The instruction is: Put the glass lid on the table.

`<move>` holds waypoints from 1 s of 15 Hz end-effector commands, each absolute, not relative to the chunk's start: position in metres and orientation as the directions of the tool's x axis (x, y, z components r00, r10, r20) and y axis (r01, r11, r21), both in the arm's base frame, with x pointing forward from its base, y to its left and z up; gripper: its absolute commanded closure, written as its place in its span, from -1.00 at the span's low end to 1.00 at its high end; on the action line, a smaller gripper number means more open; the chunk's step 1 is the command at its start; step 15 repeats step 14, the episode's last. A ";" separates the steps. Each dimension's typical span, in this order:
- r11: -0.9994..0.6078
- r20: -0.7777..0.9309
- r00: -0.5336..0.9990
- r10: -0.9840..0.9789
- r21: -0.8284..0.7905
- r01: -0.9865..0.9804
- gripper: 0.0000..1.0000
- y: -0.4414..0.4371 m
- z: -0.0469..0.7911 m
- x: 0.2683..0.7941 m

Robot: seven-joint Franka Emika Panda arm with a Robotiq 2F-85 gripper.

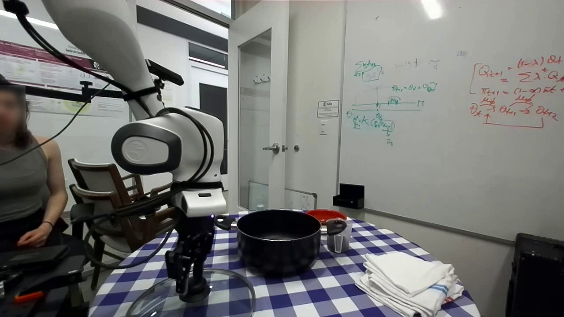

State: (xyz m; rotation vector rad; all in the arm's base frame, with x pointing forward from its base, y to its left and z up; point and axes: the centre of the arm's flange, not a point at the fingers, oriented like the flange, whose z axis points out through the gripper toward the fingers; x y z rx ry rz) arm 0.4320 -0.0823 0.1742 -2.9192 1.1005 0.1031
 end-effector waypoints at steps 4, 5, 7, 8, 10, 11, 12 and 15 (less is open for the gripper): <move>-0.749 -0.062 0.749 -0.659 -0.038 -0.662 -1.00 -0.071 0.188 0.424; -0.748 -0.076 0.749 -0.658 -0.047 -0.662 -1.00 -0.062 0.193 0.418; -0.766 -0.083 0.770 -0.633 -0.078 -0.638 -1.00 -0.038 0.208 0.407; -0.750 -0.079 0.750 -0.656 -0.037 -0.660 -1.00 -0.059 0.185 0.426; -0.762 -0.078 0.764 -0.641 -0.054 -0.645 -1.00 -0.043 0.194 0.419; -0.766 -0.075 0.768 -0.636 -0.057 -0.640 -1.00 -0.039 0.198 0.416; -0.766 -0.073 0.768 -0.636 -0.060 -0.640 -1.00 -0.039 0.200 0.414; -0.765 -0.072 0.767 -0.638 -0.060 -0.641 -1.00 -0.040 0.201 0.413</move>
